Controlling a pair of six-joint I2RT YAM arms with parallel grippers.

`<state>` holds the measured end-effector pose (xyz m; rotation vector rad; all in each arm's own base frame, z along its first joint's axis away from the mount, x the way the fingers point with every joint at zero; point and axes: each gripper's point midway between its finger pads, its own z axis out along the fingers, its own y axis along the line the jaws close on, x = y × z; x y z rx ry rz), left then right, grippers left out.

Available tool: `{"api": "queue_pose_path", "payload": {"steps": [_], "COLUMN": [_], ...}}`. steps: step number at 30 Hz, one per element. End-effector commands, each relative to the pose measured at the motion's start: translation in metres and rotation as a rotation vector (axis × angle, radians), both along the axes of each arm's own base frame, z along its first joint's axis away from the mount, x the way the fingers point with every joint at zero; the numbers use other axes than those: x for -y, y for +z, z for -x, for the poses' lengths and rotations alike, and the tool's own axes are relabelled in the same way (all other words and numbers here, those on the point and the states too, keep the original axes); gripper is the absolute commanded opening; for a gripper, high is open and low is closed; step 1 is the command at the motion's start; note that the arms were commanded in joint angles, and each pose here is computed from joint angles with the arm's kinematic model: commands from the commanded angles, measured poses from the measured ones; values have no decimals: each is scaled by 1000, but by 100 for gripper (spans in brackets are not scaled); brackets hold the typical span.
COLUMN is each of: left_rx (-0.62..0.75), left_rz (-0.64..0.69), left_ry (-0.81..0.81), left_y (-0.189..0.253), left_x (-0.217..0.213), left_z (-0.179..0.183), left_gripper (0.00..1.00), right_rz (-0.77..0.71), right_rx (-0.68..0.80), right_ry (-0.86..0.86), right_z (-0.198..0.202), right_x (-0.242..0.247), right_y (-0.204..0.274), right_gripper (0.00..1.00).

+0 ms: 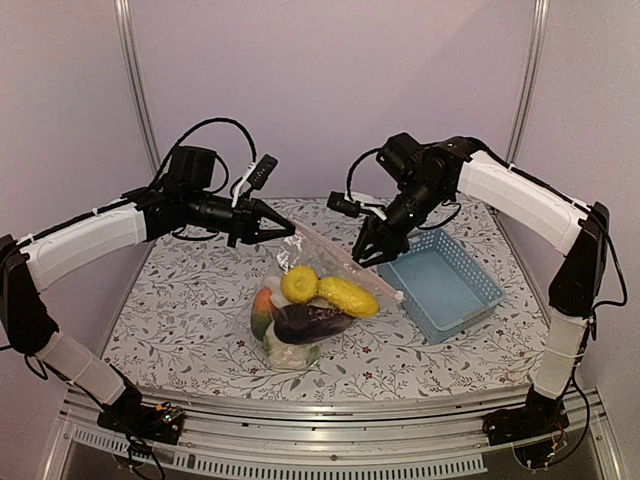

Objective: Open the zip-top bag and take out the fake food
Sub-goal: Pass from the left arm to the right

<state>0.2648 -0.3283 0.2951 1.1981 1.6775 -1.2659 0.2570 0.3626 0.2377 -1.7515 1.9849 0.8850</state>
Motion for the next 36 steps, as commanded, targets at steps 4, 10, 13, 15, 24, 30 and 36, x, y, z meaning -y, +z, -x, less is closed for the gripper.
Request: {"api": "queue_pose_path", "payload": {"steps": [4,10,13,15,24,30,36], "left_rx": [63,77,96,125,192,-8,-181], "left_rz": [30,24,-17,-27,-46,-78,19], "left_ry": [20,44,127,199,437,482,540], "left_y": [17,23,31,44,83,34,17], "left_x": [-1,-10,-19,-29,-71,-69,-54], "left_z": [-3,-6,-16,-21,-15,-22,-20], "left_gripper": [0,13,40,52,75,73,75], "right_rz": [81,86,4,-36,-68,-28,55], "right_rx": [8,170,318,375,618,531,492], "right_ry": [56,-24,-74,-94,5,19,2], "right_z": [19,-17,-47,-65,-64,-52,-43], "right_x": [-5,-14,-32,-49,-104,-109,-94], "right_y": [-33,-14,38,58,70,39,17], "right_gripper": [23,0,0,0,0,0,3]}}
